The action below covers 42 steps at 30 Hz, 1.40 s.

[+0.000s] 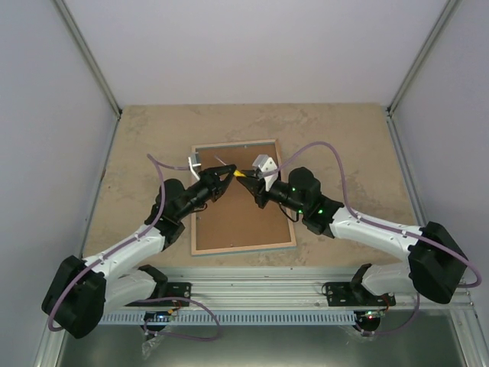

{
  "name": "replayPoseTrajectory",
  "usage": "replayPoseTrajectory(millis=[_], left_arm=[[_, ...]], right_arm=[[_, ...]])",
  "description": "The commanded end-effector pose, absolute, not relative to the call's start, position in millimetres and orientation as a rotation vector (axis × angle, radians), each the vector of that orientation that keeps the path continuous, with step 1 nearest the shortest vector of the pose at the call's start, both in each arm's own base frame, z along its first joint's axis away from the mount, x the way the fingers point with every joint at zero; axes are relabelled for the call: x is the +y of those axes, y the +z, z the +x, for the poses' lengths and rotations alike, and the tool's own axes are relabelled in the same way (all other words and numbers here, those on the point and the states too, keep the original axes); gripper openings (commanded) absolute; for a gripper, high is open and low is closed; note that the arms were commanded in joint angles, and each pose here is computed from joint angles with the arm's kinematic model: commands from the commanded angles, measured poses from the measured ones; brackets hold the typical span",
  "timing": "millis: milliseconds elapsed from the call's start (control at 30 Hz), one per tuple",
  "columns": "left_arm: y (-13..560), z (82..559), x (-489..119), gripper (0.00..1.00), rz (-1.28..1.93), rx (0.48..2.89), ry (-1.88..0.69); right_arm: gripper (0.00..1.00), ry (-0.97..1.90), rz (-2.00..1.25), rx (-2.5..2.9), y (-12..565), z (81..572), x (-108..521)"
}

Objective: Take the photo out of the frame

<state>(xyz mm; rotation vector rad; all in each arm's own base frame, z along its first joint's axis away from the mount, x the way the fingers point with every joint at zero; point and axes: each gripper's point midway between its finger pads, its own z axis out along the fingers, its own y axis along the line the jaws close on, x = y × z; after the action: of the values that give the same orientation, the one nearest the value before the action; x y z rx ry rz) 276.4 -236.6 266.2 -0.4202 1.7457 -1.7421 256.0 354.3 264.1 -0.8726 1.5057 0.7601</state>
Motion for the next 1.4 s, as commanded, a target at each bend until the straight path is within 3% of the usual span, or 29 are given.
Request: replayPoseTrajectory(millis=[0, 67, 267, 667, 1000, 1367], left_arm=[[266, 271, -241, 0.12, -0.398, 1.744, -1.778], [255, 273, -238, 0.2, -0.416, 1.779, -1.732], [236, 281, -229, 0.37, -0.398, 1.896, -1.503], [186, 316, -148, 0.66, -0.385, 2.203, -0.669], [132, 347, -99, 0.79, -0.249, 2.505, -0.162], [58, 364, -75, 0.74, -0.164, 2.76, -0.014]], right_arm=[[0.06, 0.743, -0.859, 1.457, 279, 259, 356], [0.01, 0.722, -0.857, 1.464, 278, 262, 353], [0.0, 0.683, -0.86, 1.5, 272, 271, 338], [0.01, 0.612, -0.888, 1.566, 242, 281, 314], [0.0, 0.59, -0.869, 1.614, 211, 278, 303], [0.01, 0.548, -0.831, 1.597, 213, 277, 294]])
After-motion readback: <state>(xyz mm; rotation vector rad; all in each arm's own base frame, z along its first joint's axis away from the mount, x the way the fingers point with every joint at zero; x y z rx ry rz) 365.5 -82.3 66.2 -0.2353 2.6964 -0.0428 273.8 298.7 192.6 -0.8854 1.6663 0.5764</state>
